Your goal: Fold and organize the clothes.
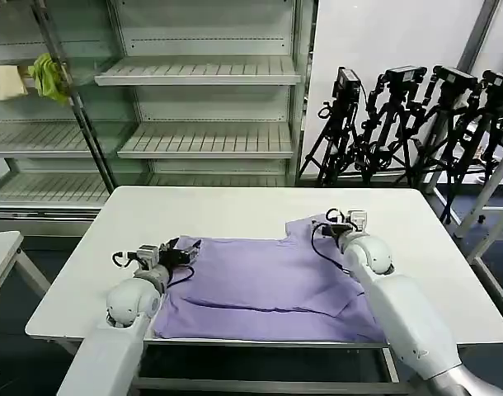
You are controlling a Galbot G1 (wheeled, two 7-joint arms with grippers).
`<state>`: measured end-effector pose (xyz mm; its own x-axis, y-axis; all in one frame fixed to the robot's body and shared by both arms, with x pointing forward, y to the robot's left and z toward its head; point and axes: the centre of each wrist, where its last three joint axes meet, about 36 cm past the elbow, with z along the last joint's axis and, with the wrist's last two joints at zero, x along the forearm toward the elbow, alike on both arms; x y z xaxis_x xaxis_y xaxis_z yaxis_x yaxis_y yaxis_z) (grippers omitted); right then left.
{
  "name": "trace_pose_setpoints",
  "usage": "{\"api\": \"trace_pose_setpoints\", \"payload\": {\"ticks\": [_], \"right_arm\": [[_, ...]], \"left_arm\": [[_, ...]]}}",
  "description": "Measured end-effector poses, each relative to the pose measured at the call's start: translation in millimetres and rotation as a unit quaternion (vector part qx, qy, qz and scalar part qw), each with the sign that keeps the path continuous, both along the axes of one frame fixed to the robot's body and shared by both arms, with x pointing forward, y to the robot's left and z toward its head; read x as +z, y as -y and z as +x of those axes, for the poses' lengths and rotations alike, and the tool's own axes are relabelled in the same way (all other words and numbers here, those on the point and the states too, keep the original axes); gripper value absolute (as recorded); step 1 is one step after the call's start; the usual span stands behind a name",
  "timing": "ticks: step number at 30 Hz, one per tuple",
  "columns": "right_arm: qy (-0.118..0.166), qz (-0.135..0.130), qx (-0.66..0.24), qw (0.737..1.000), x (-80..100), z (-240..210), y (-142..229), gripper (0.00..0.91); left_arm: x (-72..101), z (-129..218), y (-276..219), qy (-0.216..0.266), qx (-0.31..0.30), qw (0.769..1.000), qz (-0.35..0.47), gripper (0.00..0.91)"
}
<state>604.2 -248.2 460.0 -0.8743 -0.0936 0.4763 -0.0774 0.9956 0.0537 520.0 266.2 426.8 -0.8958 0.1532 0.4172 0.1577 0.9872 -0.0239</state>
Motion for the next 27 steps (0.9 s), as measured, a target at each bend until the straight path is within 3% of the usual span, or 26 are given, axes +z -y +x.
{"api": "trace_pose_setpoints", "payload": {"ticks": [8, 11, 12, 15, 18, 22, 24, 25, 27], "right_arm": [[-0.003, 0.001, -0.001, 1.0, -5.5, -6, 1, 0.907], [-0.005, 0.0, -0.002, 1.0, -7.2, -7, 2, 0.877], [-0.005, 0.0, -0.003, 1.0, -7.3, -8, 2, 0.867], [-0.005, 0.0, -0.004, 1.0, -7.4, -8, 4, 0.867], [-0.005, 0.001, -0.004, 1.0, -7.4, -8, 5, 0.856], [-0.007, 0.0, -0.005, 1.0, -9.7, -9, 6, 0.786], [-0.007, -0.001, -0.005, 1.0, -10.5, -10, 7, 0.746], [-0.007, 0.0, -0.005, 1.0, -10.8, -10, 7, 0.605], [-0.007, 0.0, -0.004, 1.0, -11.1, -10, 7, 0.514]], "left_arm": [[-3.7, 6, -4, -0.007, 0.002, 1.0, -0.001, 0.725], [-5.8, 7, -3, -0.009, 0.001, 1.0, -0.001, 0.685], [-5.9, 7, -3, -0.01, 0.001, 1.0, -0.002, 0.605], [-6.0, 8, -3, -0.01, 0.0, 1.0, -0.002, 0.544], [-6.9, 9, -3, -0.011, -0.001, 1.0, -0.002, 0.544], [-8.6, 10, -1, -0.012, -0.002, 1.0, -0.003, 0.524], [-9.1, 10, 0, -0.012, -0.003, 1.0, -0.002, 0.453], [-9.5, 10, 0, -0.013, -0.003, 1.0, -0.002, 0.373], [-10.2, 9, 0, -0.013, -0.004, 1.0, -0.002, 0.312]]}}
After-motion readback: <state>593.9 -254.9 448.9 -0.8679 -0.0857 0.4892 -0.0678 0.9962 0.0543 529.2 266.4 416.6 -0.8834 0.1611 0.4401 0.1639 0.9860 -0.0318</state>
